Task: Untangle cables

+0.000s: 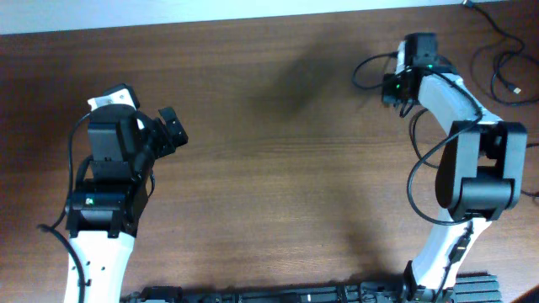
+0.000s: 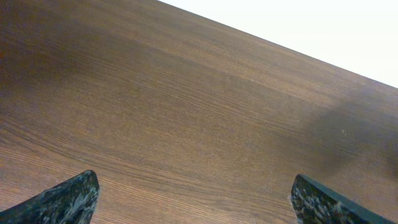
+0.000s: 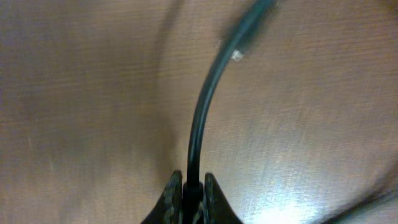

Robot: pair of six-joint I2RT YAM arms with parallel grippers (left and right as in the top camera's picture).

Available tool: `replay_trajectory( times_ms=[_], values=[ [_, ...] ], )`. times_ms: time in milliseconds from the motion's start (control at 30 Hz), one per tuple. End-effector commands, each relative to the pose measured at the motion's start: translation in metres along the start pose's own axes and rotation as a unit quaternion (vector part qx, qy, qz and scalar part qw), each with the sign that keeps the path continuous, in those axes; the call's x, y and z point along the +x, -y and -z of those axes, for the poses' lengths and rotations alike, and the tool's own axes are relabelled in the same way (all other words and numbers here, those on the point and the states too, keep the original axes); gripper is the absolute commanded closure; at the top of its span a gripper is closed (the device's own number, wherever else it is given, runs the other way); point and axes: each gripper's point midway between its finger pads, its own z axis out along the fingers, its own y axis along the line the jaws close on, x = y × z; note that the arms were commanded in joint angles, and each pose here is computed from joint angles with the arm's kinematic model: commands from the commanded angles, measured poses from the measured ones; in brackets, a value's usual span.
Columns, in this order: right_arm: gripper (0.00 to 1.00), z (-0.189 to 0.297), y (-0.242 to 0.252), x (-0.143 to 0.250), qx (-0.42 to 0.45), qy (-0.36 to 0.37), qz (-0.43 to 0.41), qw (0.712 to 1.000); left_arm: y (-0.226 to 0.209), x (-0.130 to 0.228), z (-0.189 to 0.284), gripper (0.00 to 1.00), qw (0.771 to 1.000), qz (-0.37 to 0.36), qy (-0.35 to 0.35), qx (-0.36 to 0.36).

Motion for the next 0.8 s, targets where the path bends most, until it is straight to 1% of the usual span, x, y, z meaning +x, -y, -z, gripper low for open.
replay_trajectory(
  times_ms=[0,67,100,167,200,233,267,333,433,500,567,600,633,667,700,733,767],
  values=[
    [0.96,0.002,-0.022,-0.024,-0.060,0.043,-0.002,0.997,0.000,-0.004,0.003,0.01,1.000,-0.006,0.008,-0.001],
    [0.93,0.005,-0.027,-0.040,-0.064,0.075,0.002,0.995,0.000,-0.004,0.003,0.01,1.000,-0.006,0.008,-0.001],
    [0.94,0.006,-0.027,-0.050,-0.064,0.097,0.002,0.993,0.000,-0.004,0.003,0.01,1.000,-0.006,0.008,-0.001],
    [0.95,0.007,-0.026,-0.054,-0.064,0.105,0.001,0.992,0.000,-0.004,0.003,0.01,1.000,-0.006,0.008,-0.001],
    [0.66,0.007,-0.026,-0.053,-0.063,0.103,0.001,0.993,0.000,-0.004,0.003,0.01,1.000,-0.006,0.008,-0.001],
    [0.21,0.007,-0.026,-0.051,-0.062,0.099,0.001,0.993,0.000,-0.004,0.003,0.01,1.000,-0.006,0.008,-0.001],
    [0.00,0.011,-0.025,-0.050,-0.062,0.095,0.001,0.994,0.000,-0.004,0.003,0.01,1.000,-0.006,0.008,-0.001],
    [0.01,0.021,-0.025,-0.052,-0.062,0.090,0.001,0.994,0.000,-0.004,0.003,0.01,1.000,-0.006,0.008,-0.001],
    [0.01,0.071,-0.021,-0.063,-0.058,0.101,-0.002,0.993,0.000,-0.004,0.003,0.01,1.000,-0.006,0.008,-0.001],
    [0.01,0.090,0.010,-0.056,0.009,0.090,-0.066,0.994,0.000,-0.004,0.003,0.01,1.000,-0.006,0.008,-0.001],
    [0.01,0.094,0.060,-0.024,0.105,0.042,-0.157,0.981,-0.001,-0.004,0.003,0.01,1.000,-0.006,0.008,-0.001],
    [0.01,0.090,0.075,-0.008,0.121,0.017,-0.176,0.977,0.000,-0.004,0.003,0.01,1.000,-0.006,0.008,-0.001],
    [0.10,0.083,0.091,0.006,0.132,-0.004,-0.189,0.973,0.000,-0.004,0.003,0.01,1.000,-0.006,0.008,-0.001],
    [0.26,0.077,0.105,0.018,0.141,-0.018,-0.201,0.969,0.000,-0.004,0.003,0.01,1.000,-0.006,0.008,-0.001],
    [0.32,0.072,0.117,0.027,0.148,-0.029,-0.212,0.966,0.000,-0.004,0.003,0.01,1.000,-0.006,0.008,-0.001],
    [0.31,0.065,0.137,0.042,0.160,-0.046,-0.231,0.959,0.000,-0.004,0.003,0.01,1.000,-0.006,0.008,-0.001],
    [0.24,0.062,0.158,0.053,0.170,-0.053,-0.251,0.951,0.000,-0.004,0.003,0.01,1.000,-0.006,0.008,-0.001]
  ],
)
